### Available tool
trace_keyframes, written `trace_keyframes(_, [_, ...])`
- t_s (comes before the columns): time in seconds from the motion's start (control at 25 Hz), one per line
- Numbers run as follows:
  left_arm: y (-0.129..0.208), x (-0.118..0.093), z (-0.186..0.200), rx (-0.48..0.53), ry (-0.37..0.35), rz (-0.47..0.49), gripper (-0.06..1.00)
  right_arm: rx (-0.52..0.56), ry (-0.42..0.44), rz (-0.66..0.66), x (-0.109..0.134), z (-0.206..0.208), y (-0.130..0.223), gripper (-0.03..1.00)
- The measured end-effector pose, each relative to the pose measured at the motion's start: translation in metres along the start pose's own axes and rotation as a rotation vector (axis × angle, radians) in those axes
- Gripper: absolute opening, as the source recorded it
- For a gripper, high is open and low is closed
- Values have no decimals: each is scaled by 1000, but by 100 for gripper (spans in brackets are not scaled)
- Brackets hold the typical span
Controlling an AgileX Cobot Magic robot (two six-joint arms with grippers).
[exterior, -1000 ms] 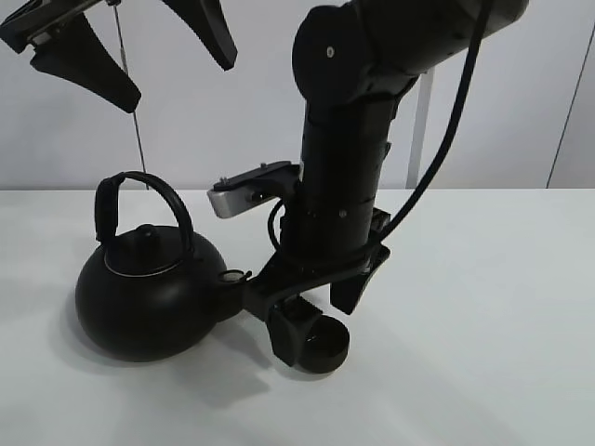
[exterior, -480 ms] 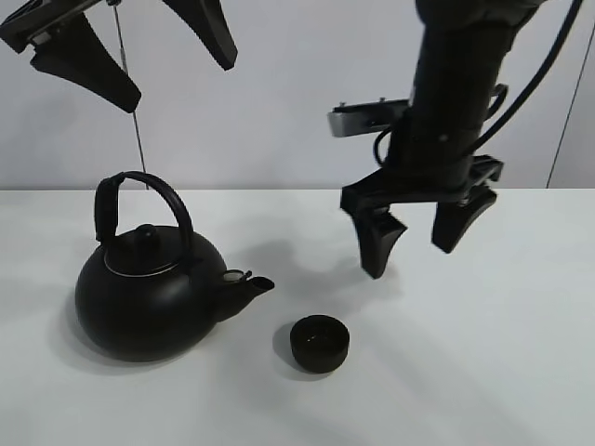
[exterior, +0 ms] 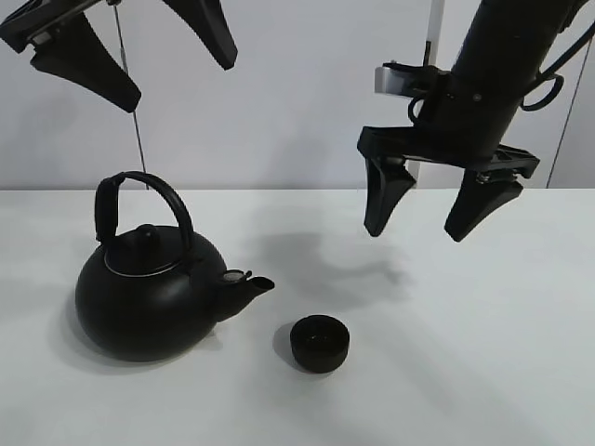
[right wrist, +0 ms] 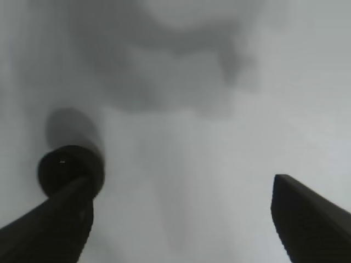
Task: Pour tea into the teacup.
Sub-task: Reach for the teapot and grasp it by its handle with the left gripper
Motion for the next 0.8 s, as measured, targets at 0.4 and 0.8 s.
trace_keyframes(0.4, [0, 0, 0, -1, 0, 0, 64, -85, -31, -45, 9, 39, -19, 61])
trace_keyframes(0.8, [0, 0, 0, -1, 0, 0, 64, -95, -29, -146, 9, 47, -23, 61])
Point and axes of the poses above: a point on each arm's last joint axis where the gripper is mounted, z pointing back along that axis away from the gripper, x along the wrist's bending axis when the last joint is at zero, y = z × x, the point moved 4 cm from there along -z, pointing out along that axis toward the gripper, and after that the axes turned 11 degrees about z, right-handed, at the moved point
